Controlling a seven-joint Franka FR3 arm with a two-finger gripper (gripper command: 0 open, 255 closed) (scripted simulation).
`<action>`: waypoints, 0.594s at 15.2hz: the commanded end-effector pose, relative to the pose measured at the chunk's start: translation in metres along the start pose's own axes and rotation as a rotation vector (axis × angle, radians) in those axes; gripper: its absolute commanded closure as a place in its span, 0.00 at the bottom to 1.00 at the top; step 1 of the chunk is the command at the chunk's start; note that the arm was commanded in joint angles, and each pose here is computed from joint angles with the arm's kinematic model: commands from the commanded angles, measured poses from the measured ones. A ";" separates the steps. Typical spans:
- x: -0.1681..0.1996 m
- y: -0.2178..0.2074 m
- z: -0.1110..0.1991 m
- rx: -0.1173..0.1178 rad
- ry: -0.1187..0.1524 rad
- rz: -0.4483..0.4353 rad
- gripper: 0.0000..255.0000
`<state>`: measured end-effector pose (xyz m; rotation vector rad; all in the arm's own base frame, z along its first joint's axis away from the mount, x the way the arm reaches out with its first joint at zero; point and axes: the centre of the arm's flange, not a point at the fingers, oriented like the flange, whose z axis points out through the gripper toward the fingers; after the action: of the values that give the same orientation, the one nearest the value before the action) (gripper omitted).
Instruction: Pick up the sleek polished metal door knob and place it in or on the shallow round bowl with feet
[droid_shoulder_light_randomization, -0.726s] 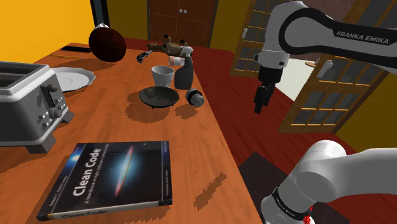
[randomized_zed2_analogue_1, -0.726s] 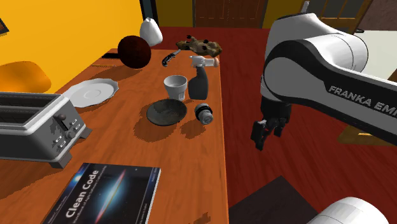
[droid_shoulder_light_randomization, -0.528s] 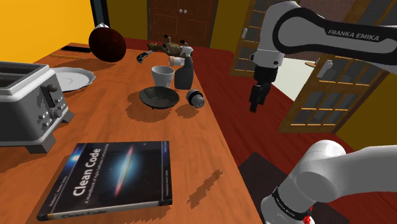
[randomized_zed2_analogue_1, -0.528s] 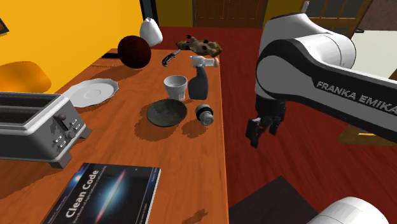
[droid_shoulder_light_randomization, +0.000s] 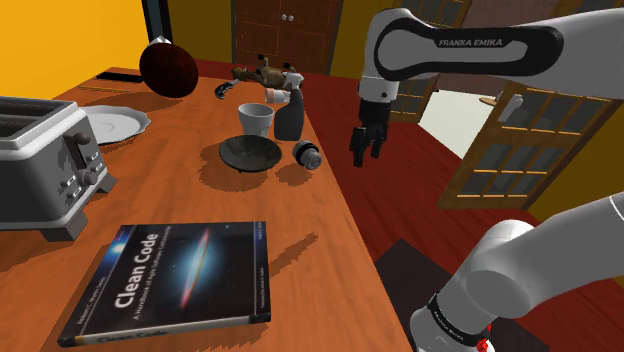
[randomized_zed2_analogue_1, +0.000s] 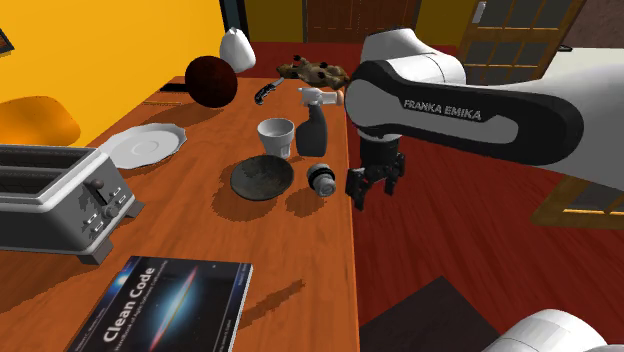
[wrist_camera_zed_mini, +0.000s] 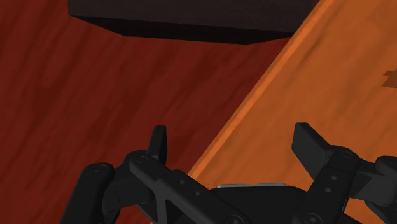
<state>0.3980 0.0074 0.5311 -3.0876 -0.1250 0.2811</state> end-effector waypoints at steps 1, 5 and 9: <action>0.028 -0.005 -0.001 0.005 0.000 0.014 0.00; 0.081 -0.009 0.001 0.014 -0.001 0.040 0.00; 0.133 -0.012 0.003 0.022 -0.002 0.067 0.00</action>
<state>0.5121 0.0282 0.5103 -3.0750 -0.0298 0.2851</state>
